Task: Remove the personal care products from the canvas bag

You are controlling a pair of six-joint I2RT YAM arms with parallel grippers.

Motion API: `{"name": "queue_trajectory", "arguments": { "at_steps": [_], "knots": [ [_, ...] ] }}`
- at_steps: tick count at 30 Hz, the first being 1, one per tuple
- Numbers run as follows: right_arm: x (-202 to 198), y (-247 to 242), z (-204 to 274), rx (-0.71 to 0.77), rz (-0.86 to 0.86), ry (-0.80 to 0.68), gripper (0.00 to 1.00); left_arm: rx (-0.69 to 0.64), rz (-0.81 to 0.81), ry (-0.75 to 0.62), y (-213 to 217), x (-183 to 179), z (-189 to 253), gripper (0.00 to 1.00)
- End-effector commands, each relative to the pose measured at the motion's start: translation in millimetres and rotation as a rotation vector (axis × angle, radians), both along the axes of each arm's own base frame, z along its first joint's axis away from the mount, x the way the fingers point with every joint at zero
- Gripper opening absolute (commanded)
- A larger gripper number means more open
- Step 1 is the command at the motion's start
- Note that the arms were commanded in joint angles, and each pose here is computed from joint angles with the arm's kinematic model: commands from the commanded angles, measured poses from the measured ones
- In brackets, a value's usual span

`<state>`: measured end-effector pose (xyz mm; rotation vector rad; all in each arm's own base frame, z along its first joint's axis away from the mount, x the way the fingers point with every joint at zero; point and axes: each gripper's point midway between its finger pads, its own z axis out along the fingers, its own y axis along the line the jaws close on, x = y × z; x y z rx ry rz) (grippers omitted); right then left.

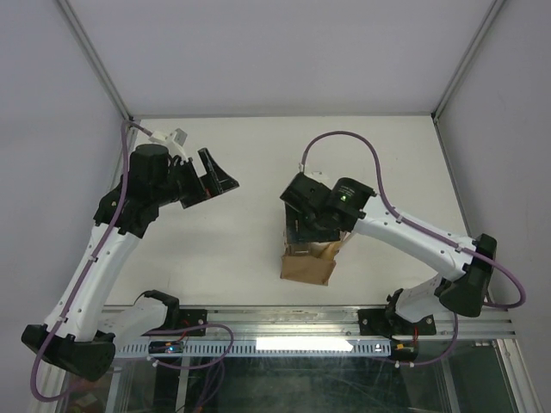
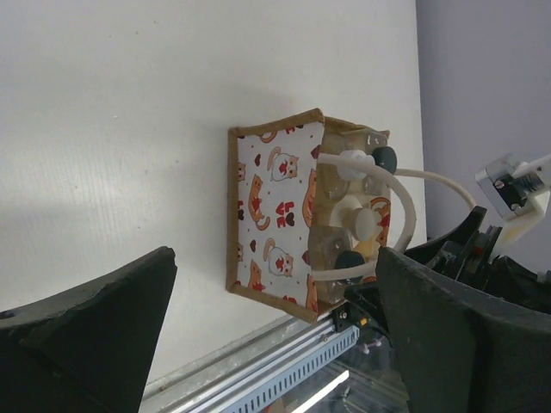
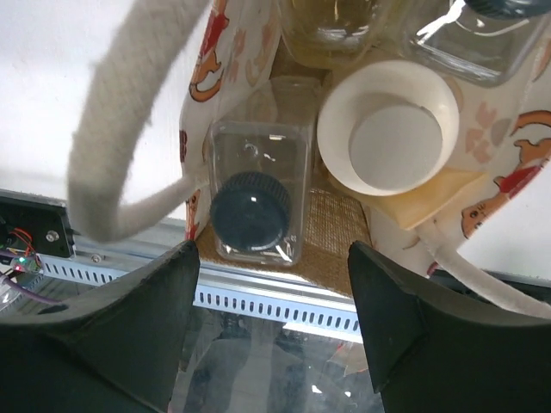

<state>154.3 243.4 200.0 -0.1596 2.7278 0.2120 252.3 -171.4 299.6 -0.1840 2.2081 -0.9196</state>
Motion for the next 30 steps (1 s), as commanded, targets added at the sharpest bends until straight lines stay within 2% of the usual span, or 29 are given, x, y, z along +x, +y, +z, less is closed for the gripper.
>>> {"name": "queue_trajectory", "arguments": {
  "at_steps": [1, 3, 9, 11, 14, 22, 30],
  "knots": [
    [10.7, 19.6, -3.0, 0.040, -0.018, -0.029, 0.73, -0.006, 0.043, -0.035, 8.5, -6.9, 4.8, 0.99],
    [12.0, 21.8, -8.1, 0.026, -0.013, -0.020, 0.70, 0.003, 0.041, -0.026, 10.4, -11.7, 0.9, 0.99],
    [11.1, 25.2, -23.7, -0.015, -0.014, 0.017, 0.53, 0.012, 0.038, -0.013, 13.4, -20.2, -6.7, 0.99],
    [9.1, 24.5, -28.9, -0.031, -0.017, 0.035, 0.50, 0.011, 0.036, -0.018, 13.5, -21.0, -5.4, 0.99],
    [5.5, 23.9, -36.6, -0.056, -0.016, 0.053, 0.50, 0.016, 0.034, -0.023, 14.1, -21.3, -4.1, 0.99],
    [1.7, 16.9, -53.4, -0.136, -0.060, 0.082, 0.60, 0.046, 0.018, -0.028, 15.8, -21.9, -7.3, 0.99],
    [0.4, 18.2, -63.3, -0.155, -0.082, 0.089, 0.59, 0.059, 0.010, -0.025, 15.9, -21.8, -11.5, 0.99]
  ]
}}
